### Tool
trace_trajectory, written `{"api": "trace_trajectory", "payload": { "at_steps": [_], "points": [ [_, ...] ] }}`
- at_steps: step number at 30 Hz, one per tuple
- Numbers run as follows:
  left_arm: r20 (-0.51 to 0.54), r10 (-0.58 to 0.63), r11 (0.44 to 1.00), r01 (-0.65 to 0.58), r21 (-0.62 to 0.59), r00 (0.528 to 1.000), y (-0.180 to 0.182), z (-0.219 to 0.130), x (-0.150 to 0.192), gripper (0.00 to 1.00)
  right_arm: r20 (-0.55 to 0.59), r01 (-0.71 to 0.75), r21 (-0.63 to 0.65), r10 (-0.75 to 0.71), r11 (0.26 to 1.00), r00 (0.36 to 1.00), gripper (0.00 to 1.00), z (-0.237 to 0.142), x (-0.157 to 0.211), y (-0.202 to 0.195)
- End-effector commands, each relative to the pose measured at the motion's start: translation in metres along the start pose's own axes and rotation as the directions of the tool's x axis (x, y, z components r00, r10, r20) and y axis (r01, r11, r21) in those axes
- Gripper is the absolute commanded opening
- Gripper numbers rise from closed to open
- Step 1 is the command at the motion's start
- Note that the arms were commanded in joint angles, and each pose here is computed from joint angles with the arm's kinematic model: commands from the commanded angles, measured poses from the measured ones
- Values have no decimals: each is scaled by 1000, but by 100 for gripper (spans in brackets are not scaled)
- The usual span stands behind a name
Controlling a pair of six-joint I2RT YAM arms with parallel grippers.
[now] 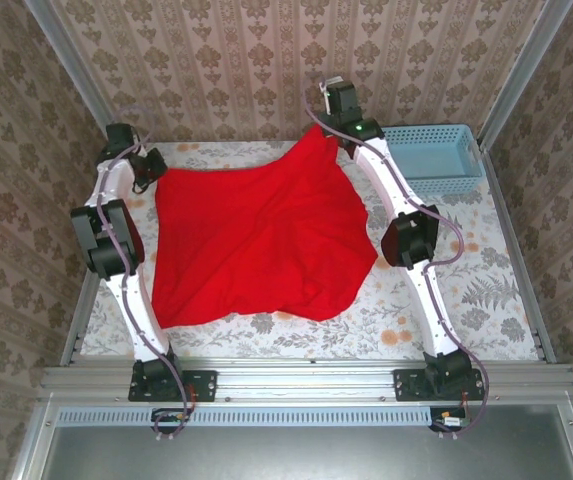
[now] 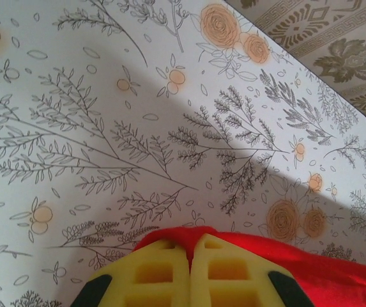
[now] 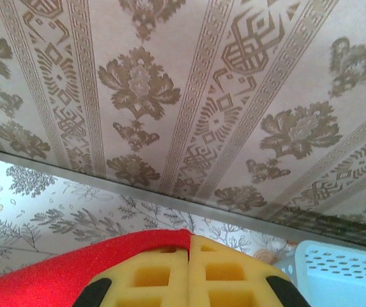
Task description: Fold the inside-out t-shirt
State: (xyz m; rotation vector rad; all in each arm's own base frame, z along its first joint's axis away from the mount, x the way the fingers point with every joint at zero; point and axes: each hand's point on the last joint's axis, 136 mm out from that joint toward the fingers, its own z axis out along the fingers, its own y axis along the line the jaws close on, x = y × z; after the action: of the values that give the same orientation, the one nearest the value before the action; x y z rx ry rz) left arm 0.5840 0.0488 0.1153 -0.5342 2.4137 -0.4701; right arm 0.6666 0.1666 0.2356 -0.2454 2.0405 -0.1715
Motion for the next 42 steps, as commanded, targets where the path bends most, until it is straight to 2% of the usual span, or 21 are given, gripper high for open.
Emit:
{"api": "trace_trajectory", "payload": {
  "at_steps": [1, 5, 10, 14, 19, 22, 25, 30, 33, 35, 37, 39, 42],
  "points": [
    [-31, 45, 999, -44, 21, 999, -6, -14, -1, 0, -2, -9, -66, 9, 998, 1000, 0, -31, -17, 10],
    [-32, 51, 998, -50, 23, 998, -10, -28, 4, 0, -75, 28, -35, -31, 999, 997, 0, -55, -5, 18],
    [6, 33, 998, -33, 45, 999, -20, -56, 7, 0, -121, -24, -24, 21, 999, 992, 0, -84, 9, 12],
    [107, 34, 994, -44, 102, 994, -42, -106, 0, 0, -21, -69, -7, 69, 998, 997, 0, -138, -20, -13],
    [315, 46, 971, -116, 209, 948, -85, -213, -3, 0, 186, -124, -11, 124, 992, 975, 0, -245, -76, -54],
    [465, 37, 943, -184, 276, 885, -110, -293, 5, 0, 328, -145, -41, 151, 989, 933, 0, -324, -100, -76],
    [595, 26, 910, -266, 318, 803, -132, -376, 24, 0, 474, -156, -97, 183, 983, 861, 0, -413, -116, -98],
    [788, 26, 844, -436, 312, 615, -166, -513, 72, 0, 656, -155, -236, 276, 959, 702, 0, -550, -125, -132],
    [865, 9, 824, -494, 278, 502, -175, -578, 98, 0, 731, -129, -304, 318, 944, 604, 0, -617, -126, -148],
    [894, -1, 817, -515, 259, 448, -180, -609, 110, 0, 768, -128, -309, 326, 942, 551, 0, -648, -127, -160],
    [911, -6, 810, -532, 247, 413, -185, -630, 116, 0, 794, -149, -281, 317, 948, 518, 0, -670, -130, -175],
    [914, -8, 805, -540, 246, 405, -189, -640, 115, 0, 816, -157, -256, 300, 954, 494, 0, -682, -137, -184],
    [911, -5, 801, -544, 251, 413, -194, -639, 105, 0, 833, -174, -200, 261, 964, 488, 0, -679, -152, -191]
  ]
}}
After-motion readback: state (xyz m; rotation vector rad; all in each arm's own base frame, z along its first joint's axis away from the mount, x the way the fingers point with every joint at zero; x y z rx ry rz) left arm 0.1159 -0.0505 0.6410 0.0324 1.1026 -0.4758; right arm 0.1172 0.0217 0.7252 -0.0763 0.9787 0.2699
